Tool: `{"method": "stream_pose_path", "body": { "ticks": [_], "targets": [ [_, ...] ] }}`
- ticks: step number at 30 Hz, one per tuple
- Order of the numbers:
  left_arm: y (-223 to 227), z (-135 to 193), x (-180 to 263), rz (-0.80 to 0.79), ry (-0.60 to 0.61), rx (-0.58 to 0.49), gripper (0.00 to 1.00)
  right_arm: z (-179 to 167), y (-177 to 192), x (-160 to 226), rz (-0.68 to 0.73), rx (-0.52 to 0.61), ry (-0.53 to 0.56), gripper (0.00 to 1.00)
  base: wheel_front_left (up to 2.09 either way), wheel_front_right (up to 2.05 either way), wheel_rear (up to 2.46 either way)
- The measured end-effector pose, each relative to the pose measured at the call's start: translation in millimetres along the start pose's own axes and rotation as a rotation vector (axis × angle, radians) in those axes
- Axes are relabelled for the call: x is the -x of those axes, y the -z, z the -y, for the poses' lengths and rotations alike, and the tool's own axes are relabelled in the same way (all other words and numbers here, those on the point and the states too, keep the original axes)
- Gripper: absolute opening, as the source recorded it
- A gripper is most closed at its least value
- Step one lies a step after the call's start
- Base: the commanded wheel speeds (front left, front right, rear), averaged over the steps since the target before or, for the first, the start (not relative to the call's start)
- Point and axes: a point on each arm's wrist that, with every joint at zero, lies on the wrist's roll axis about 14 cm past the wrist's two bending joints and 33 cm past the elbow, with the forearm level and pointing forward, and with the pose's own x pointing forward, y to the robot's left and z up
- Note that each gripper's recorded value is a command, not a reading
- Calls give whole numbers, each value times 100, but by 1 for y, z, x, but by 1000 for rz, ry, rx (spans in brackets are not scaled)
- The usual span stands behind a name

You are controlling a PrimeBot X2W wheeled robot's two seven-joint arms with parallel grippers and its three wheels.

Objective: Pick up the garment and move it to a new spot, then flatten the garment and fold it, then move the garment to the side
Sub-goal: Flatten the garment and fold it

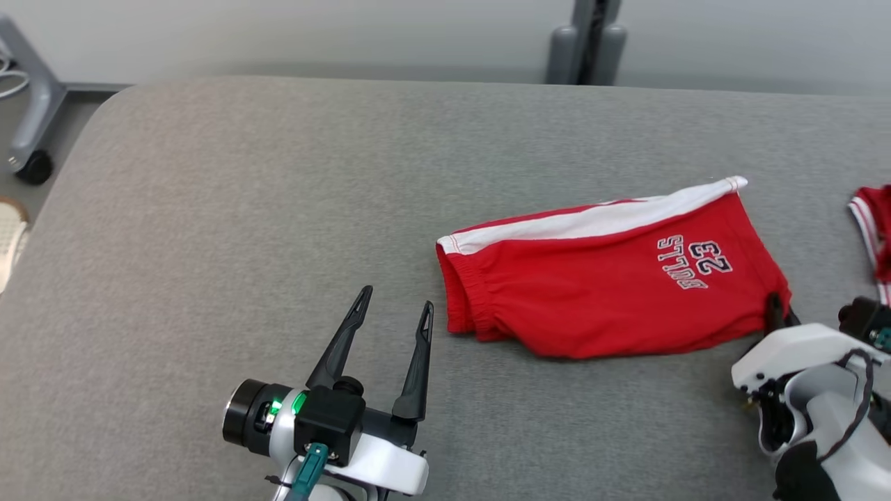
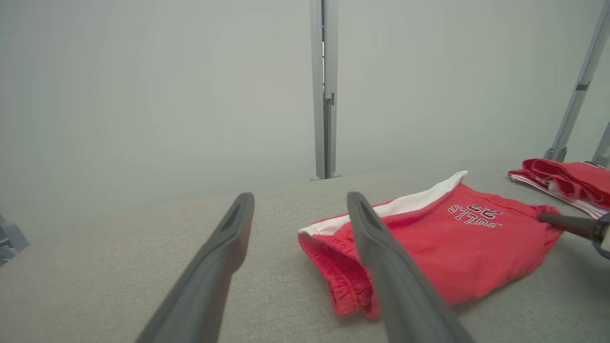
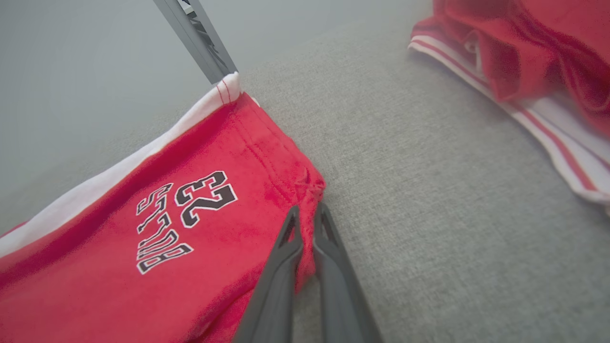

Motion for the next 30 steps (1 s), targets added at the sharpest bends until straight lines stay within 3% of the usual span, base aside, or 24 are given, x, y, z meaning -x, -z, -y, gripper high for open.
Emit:
{"method": "stream_pose_path", "body": {
  "ticks": [10, 17, 22, 30],
  "targets": [
    [-4, 24, -4, 16, 82, 10, 100, 35, -1, 43, 72, -73, 53, 0, 0, 0, 0],
    [-7, 33, -1, 26, 110, 9, 100, 50, -5, 59, 94, -66, 75, 0, 0, 0, 0],
    [-9, 34, 2, 30, 119, 10, 100, 42, -16, 61, 127, -57, 46, 0, 0, 0, 0],
    [-14, 25, 11, 39, 89, 7, 100, -8, -36, 56, 187, 19, -102, 0, 0, 0, 0]
  ]
}}
